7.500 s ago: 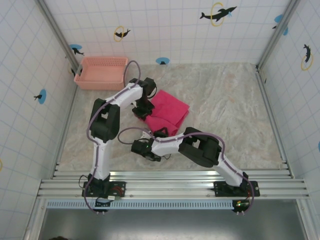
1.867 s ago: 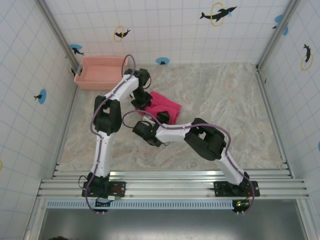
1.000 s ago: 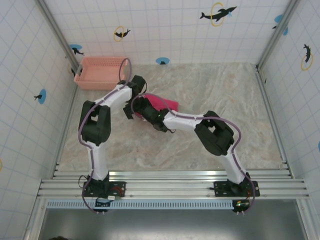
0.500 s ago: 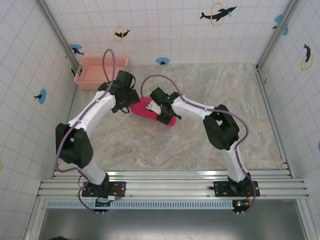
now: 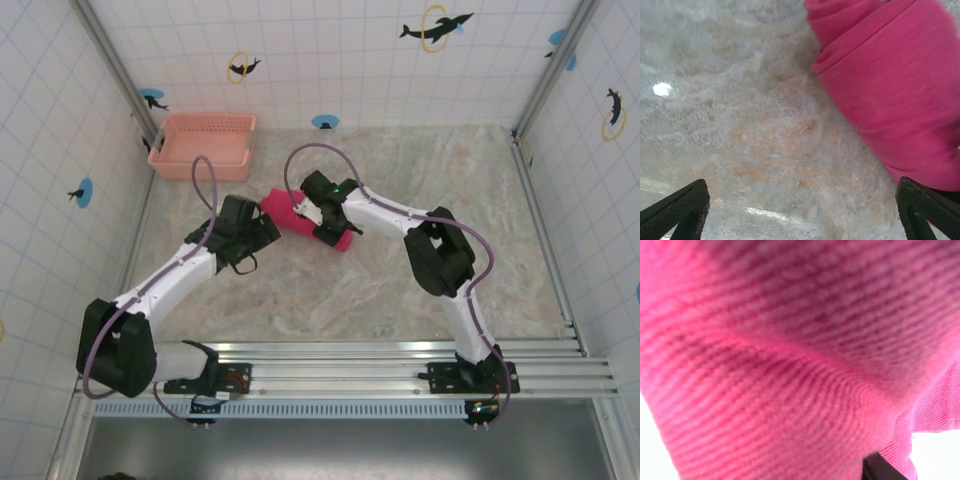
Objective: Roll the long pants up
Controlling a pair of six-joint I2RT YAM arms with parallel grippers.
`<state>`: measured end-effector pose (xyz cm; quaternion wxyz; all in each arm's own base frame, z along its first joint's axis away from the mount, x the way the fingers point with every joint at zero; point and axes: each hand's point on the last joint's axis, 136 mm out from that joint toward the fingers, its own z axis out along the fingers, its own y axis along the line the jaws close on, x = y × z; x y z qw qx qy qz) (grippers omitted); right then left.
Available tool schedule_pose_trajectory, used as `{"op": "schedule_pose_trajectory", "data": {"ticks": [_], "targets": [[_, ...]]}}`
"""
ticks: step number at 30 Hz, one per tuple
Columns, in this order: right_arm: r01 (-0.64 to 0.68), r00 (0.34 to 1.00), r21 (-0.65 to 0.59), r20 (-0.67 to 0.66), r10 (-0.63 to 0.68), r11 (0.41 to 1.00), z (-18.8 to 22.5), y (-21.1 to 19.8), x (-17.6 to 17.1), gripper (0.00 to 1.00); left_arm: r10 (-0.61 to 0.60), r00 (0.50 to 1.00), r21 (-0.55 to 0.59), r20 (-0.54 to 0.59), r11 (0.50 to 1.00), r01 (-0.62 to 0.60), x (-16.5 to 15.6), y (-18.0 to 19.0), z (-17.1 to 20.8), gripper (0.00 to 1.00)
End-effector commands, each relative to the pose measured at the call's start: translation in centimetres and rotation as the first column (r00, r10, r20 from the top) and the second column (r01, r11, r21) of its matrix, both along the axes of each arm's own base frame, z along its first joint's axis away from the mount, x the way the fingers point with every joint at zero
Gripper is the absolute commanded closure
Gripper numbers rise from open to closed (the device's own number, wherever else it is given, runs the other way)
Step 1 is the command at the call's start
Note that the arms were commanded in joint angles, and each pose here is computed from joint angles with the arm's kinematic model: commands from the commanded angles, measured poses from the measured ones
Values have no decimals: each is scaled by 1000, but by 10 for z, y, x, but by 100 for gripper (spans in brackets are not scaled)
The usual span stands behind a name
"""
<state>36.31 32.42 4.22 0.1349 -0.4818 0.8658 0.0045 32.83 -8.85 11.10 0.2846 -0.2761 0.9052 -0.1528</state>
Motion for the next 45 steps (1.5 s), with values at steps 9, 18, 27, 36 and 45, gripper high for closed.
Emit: {"op": "schedule_pose_trajectory", "data": {"ticks": [9,18,27,36,45], "targets": [[2,916,-182,-395,-75,983,-76,-45,-87,100,265,885,-452,383,889,-71,60,-26,17,3],[-19,908,-169,-416,-54,985,-78,-41,-94,100,313,865,-542,392,839,-58,101,-47,-2,2],[-32,895,-126,-445,-28,992,-77,-35,-102,100,306,883,-524,355,848,-84,123,-55,-27,2],[-23,882,-76,-471,-16,997,-74,-27,-102,100,307,907,-536,287,836,-114,121,-70,-57,6],[-25,872,-18,-489,13,1000,-68,-19,-103,100,240,969,-507,55,843,-180,94,-84,-126,100]]}}
